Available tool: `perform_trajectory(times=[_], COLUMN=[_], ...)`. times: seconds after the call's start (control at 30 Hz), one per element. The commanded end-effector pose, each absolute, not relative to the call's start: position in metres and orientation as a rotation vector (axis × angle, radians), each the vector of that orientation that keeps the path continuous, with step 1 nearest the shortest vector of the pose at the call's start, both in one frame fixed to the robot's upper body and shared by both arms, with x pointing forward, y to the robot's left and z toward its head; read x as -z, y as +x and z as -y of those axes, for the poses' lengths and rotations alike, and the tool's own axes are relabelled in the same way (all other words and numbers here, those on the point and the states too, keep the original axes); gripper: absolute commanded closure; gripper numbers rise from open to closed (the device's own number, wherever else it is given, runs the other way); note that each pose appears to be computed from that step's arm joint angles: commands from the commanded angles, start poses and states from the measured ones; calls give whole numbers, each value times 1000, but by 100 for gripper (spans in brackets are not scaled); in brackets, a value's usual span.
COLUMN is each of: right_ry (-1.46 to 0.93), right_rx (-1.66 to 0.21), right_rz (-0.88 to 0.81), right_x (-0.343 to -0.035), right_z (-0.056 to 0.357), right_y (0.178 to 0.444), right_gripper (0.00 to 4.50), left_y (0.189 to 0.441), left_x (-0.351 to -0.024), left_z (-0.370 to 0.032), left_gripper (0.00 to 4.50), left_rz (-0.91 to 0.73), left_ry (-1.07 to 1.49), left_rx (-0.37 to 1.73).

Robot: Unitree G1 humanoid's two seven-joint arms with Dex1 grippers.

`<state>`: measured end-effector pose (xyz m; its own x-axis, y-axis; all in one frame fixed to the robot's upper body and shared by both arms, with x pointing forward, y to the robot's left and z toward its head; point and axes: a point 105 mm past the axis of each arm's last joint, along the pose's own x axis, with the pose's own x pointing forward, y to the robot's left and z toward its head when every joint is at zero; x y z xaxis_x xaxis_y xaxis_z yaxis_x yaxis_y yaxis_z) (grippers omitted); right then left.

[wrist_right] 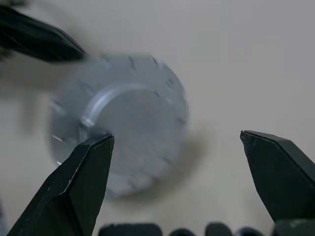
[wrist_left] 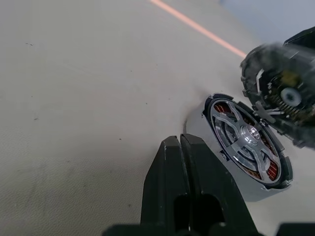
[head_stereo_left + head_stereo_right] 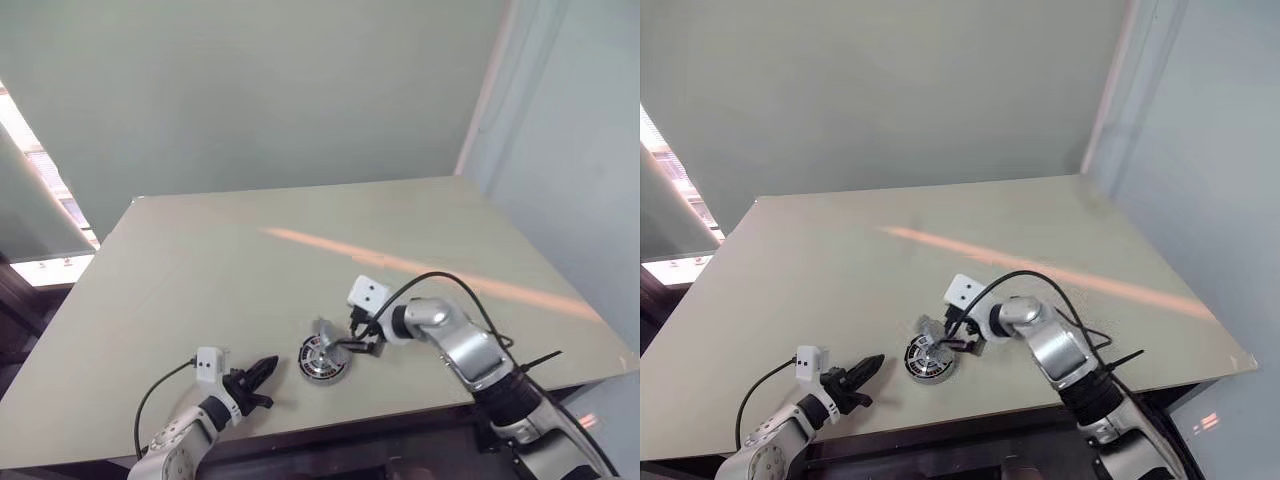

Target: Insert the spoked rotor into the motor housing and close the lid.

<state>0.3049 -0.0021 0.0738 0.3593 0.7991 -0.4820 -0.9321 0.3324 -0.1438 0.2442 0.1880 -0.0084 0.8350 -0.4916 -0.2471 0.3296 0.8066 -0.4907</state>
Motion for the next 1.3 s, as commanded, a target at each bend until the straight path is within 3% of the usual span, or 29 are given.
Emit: perform_trajectory(times=[0.03,0.23,0.63,1.3], right_ry=[-394,-325,-11,-176], right_rx=[-1206,-1218,-1373,-1445], right_rz=[-310,-309,-325,-301], right_x=[-77,-70,-84,-51], right_z=[-16,-21,0,-2], right_y=[301,308,305,313], right_gripper=[0,0,0,0], left_y=[250,251,250,233], left_x=[-8,-9,-10,-13], left_z=[-188,-187,-187,-182], left_gripper=[448,448,448,448], left_rz=[-321,-313,-311,-414], left_ry=[-416,-410,-409,-450], left_rx=[472,474,476,571])
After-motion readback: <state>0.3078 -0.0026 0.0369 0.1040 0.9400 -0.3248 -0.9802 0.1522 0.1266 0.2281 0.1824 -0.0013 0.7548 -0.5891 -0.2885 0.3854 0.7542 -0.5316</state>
